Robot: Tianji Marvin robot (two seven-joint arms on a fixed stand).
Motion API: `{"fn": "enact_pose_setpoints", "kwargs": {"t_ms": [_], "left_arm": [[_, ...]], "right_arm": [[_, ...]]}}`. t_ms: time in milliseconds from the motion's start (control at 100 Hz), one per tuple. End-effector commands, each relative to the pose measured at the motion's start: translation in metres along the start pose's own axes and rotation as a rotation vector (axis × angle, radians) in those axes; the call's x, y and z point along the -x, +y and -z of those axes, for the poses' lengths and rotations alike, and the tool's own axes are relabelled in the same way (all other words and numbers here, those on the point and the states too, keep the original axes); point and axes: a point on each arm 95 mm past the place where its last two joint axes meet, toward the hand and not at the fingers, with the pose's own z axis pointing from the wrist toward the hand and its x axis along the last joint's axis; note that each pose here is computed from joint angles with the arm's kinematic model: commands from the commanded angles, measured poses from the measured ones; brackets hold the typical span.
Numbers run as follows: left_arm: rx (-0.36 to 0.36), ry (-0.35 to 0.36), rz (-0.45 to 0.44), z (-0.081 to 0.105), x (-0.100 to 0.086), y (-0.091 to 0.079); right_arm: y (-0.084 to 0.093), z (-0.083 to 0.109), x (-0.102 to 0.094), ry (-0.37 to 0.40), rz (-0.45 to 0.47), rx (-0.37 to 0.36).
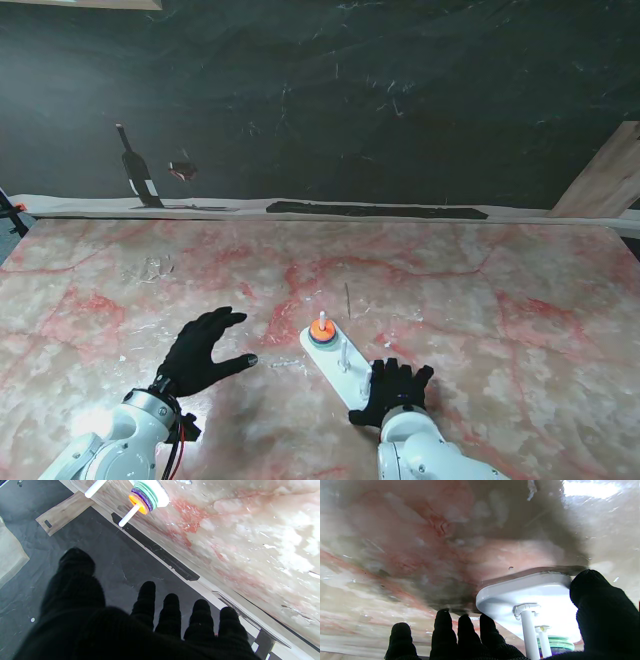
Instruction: Move the three rings of the Hanoi Tower from the left rod to the right rod
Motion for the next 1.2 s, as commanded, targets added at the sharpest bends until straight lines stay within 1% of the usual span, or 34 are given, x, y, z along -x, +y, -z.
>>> {"fn": "enact_pose_setpoints", "kwargs": {"t_ms": [0,230,510,700,850,970,1190], "left_arm": [[0.005,0.001,-0.001,0.001,-0.001,0.001],[0.013,0.004,-0.002,0.001,-0.001,0.001],[0.022,0.004,-0.014,0.001,-0.002,0.002],[0.034,0.007,-0.022,-0.001,-0.004,0.004],[0.039,0.007,-0.028,-0.002,-0.004,0.004],[0.04,0.003,-0.032,-0.002,-0.004,0.004],[0.044,0.005,-0.038,-0.002,-0.003,0.003]], "right_arm": [[-0.013,0.0,0.001,0.007,0.018,-0.04],[-0.007,-0.003,0.007,0.058,0.084,-0.076],[-0.002,-0.005,0.021,0.073,0.121,-0.087],[0.001,-0.008,0.036,0.117,0.172,-0.111],[0.0,-0.01,0.046,0.145,0.21,-0.124],[0.0,-0.01,0.052,0.155,0.238,-0.119],[0.005,-0.011,0.063,0.185,0.292,-0.122]]}}
